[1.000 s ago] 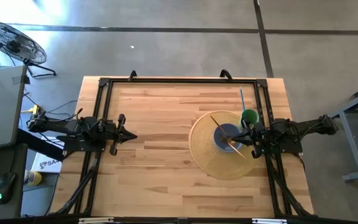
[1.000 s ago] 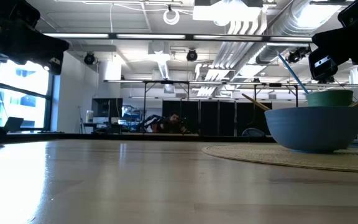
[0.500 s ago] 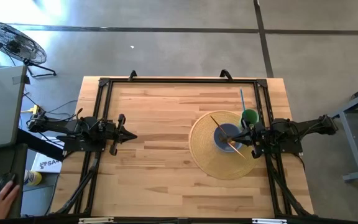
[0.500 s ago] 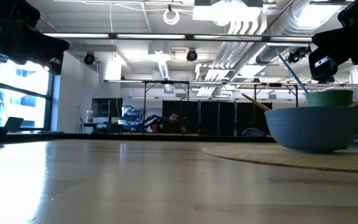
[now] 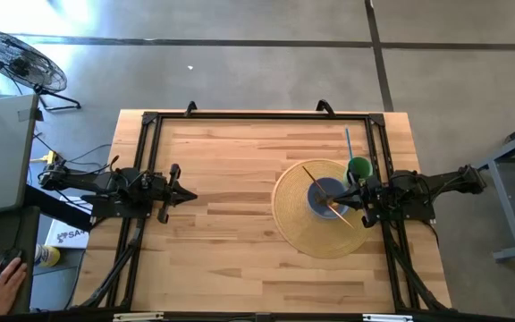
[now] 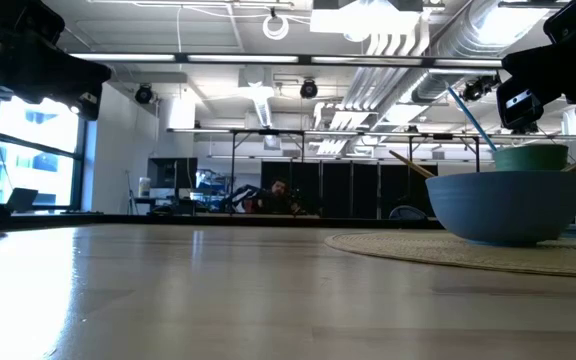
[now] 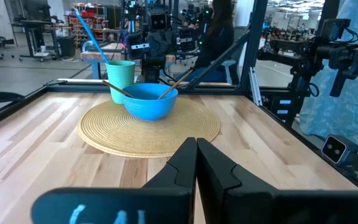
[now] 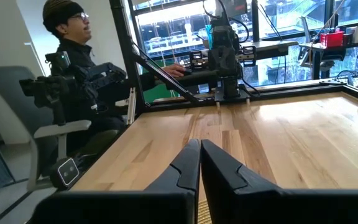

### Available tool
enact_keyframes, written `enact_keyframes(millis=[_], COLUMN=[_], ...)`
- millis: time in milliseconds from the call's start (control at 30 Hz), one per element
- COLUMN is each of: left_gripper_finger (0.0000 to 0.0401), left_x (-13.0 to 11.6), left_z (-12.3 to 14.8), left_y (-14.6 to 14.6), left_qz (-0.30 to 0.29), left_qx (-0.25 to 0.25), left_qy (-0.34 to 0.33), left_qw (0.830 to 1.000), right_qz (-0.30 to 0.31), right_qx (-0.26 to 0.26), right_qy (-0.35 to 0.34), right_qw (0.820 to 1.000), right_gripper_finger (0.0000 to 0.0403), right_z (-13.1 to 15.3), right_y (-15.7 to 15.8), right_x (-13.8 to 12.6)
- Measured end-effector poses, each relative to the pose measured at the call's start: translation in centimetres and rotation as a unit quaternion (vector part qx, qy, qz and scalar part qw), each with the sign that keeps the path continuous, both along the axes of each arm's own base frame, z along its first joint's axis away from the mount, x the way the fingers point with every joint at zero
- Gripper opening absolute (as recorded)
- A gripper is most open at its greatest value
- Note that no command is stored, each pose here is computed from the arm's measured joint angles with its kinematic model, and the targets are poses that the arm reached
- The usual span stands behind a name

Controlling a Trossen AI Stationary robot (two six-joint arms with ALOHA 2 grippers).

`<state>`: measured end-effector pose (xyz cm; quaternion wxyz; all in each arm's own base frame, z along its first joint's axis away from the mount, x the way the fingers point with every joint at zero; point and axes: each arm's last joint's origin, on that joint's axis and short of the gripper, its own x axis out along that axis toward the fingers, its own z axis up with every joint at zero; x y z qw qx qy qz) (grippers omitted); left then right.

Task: Pick & Place Utensil
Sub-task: Return to Home Position

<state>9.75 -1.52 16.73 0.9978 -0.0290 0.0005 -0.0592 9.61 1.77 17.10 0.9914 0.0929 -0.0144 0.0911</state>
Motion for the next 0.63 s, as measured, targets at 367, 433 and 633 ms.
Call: enact_keyframes(millis=[367,433,633], left_gripper_finger=[0.0001,0.0001,0.0001], left_x=[0.00,0.00,0.00], left_z=[0.00,0.00,0.00], left_y=[0.00,0.00,0.00], left_qz=[0.000,0.000,0.000], left_qx=[0.000,0.000,0.000], left_qy=[0.000,0.000,0.000], left_qw=[1.000,1.000,1.000], right_qz=[0.000,0.000,0.000], right_qx=[0.000,0.000,0.000], right_qy=[0.000,0.000,0.000], right_qw=[1.000,1.000,1.000], right_gripper_finger=[0.0011,0.0012,0.0012], right_z=[0.00,0.00,0.00], right_y=[0.00,0.00,0.00], right_x=[0.00,0.00,0.00])
